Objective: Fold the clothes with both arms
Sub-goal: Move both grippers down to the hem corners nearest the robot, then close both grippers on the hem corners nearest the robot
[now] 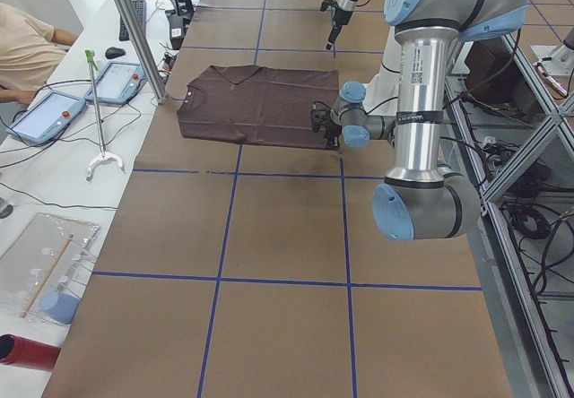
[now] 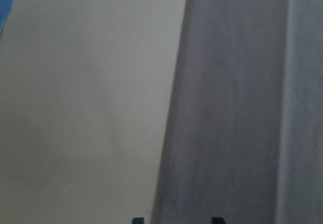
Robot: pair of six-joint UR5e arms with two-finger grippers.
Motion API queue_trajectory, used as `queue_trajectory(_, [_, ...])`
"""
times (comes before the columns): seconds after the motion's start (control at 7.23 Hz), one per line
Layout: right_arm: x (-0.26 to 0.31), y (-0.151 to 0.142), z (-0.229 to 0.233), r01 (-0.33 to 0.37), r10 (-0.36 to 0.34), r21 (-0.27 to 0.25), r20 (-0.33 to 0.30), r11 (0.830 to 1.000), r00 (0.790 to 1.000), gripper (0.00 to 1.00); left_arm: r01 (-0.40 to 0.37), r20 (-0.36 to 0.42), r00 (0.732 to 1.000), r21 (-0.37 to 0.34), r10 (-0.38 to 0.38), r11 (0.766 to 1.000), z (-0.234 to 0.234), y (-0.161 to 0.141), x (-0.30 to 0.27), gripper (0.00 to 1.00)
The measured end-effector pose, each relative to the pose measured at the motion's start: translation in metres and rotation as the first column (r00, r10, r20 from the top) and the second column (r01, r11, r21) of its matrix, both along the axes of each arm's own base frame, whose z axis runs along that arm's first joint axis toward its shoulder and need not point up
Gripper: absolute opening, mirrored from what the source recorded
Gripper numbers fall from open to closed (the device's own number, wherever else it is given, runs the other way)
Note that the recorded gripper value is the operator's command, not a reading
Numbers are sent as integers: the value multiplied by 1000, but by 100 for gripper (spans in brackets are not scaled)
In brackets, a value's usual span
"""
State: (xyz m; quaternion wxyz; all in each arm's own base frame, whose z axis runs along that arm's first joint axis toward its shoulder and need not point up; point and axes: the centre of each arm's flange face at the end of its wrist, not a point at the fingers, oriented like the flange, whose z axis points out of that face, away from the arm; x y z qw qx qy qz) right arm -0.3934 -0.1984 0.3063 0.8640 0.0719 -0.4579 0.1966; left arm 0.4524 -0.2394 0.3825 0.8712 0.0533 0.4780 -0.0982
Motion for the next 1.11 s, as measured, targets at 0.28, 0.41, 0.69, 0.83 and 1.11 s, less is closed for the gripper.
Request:
queue_trajectory(0.28, [1, 0, -1, 0, 0, 1, 2, 1000, 1000, 97, -3, 9, 1000, -7, 3, 1000, 3, 3, 4, 55])
queue_trajectory(0.41, [2, 0, -1, 0, 0, 1, 2, 1000, 1000, 98, -6, 10, 1000, -8, 6, 1000, 4, 5, 6, 54])
queue_trajectory(0.69, [2, 0, -2, 0, 0, 1, 4, 1000, 1000, 98, -12, 9, 1000, -9, 12, 1000, 3, 7, 8, 54])
queue_trajectory(0.83, [2, 0, -2, 0, 0, 1, 4, 1000, 1000, 98, -15, 8, 1000, -9, 15, 1000, 2, 8, 10, 54])
queue_trajectory(1.11, [2, 0, -2, 0, 0, 1, 5, 1000, 1000, 98, -18, 5, 1000, -10, 18, 1000, 1, 10, 14, 53])
